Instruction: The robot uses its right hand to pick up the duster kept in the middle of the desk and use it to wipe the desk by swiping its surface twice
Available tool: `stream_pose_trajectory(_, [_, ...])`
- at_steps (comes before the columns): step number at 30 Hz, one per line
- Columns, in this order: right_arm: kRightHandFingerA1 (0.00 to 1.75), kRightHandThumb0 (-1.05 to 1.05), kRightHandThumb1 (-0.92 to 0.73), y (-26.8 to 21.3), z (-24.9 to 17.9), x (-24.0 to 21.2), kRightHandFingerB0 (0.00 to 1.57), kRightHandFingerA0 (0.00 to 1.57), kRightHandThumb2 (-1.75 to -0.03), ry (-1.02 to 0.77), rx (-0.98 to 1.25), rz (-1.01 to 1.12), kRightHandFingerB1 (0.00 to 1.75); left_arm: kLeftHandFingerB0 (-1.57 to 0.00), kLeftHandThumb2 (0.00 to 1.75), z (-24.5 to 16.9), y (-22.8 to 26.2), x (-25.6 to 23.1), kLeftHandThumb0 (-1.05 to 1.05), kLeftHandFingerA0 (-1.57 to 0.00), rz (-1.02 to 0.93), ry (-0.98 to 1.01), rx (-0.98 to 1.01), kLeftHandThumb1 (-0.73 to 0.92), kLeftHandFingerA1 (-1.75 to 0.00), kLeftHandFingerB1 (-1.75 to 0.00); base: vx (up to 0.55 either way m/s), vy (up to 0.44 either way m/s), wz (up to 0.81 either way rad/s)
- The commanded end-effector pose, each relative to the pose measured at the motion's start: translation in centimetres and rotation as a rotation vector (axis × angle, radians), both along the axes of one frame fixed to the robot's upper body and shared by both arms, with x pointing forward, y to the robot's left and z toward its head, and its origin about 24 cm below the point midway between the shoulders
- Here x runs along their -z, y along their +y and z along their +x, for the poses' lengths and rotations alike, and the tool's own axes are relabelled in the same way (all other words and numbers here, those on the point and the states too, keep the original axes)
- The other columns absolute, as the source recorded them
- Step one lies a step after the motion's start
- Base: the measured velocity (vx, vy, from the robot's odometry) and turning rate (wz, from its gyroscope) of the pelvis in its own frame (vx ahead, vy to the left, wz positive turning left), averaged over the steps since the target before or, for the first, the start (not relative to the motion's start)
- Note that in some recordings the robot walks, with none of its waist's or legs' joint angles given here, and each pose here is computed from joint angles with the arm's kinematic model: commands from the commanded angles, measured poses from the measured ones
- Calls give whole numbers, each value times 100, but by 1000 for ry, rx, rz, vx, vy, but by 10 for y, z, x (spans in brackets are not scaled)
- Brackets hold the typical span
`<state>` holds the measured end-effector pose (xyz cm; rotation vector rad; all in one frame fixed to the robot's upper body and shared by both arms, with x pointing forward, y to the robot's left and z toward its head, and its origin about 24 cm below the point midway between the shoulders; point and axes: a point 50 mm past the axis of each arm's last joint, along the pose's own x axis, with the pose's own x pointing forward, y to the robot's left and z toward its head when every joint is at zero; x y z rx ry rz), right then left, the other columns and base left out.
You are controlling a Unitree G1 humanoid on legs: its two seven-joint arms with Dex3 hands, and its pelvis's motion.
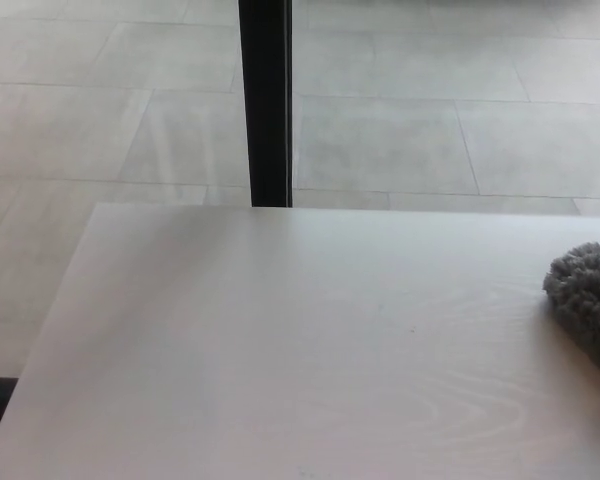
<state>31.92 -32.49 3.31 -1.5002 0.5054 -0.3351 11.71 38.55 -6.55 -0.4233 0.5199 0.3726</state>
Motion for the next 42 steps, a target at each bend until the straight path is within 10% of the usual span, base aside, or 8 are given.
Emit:
stream_pose_trajectory(1, [133, -35, -68, 10, -7, 23, 66, 81, -61, 171, 22, 75, 60, -28, 80, 1, 4, -5, -84, -32, 25, -27, 1, 92, -54, -40, 0, 0, 0])
stream_pose_trajectory(17, [145, -28, -71, 90, 33, 1, 79, 77, -63, 162, -482, -7, 63, -27, 77, 7, 6, -9, -83, -29, 27, -33, 12, 92, -55, -42, 0, 0, 0])
stream_pose_trajectory(22, [111, -38, -70, 97, 41, -8, 40, 77, -61, 215, -483, 29, 37, -27, 78, 7, 7, -9, -83, -28, 26, -35, 13, 92, -55, -42, 0, 0, 0])
stream_pose_trajectory(25, [27, -84, -60, 94, 46, -16, 0, 0, -97, 280, -450, 11, 13, -28, 79, 6, 6, -8, -82, -30, 29, -26, 6, 92, -55, -42, 0, 0, 0])
stream_pose_trajectory(27, [0, -97, -77, 88, 48, -22, 0, 0, -64, 324, -426, -38, 0, -27, 79, 6, 7, -8, -82, -29, 24, -27, 3, 92, -56, -43, 0, 0, 0])
stream_pose_trajectory(29, [0, -104, -62, 83, 50, -29, 0, 0, -91, 336, -399, -46, 0, -27, 77, 5, 6, -8, -83, -28, 24, -28, 7, 92, -55, -42, 0, 0, 0])
stream_pose_trajectory(30, [0, -105, -74, 81, 51, -32, 0, 0, -64, 334, -386, -30, 0, -27, 76, 5, 6, -8, -83, -28, 18, -33, 6, 92, -55, -42, 0, 0, 0])
stream_pose_trajectory(42, [0, -105, -75, 46, 46, -71, 0, 0, -65, 224, -318, 127, 0, -31, 81, 1, 7, -7, -83, -34, 31, -15, -9, 92, -55, -40, 0, 0, 0])
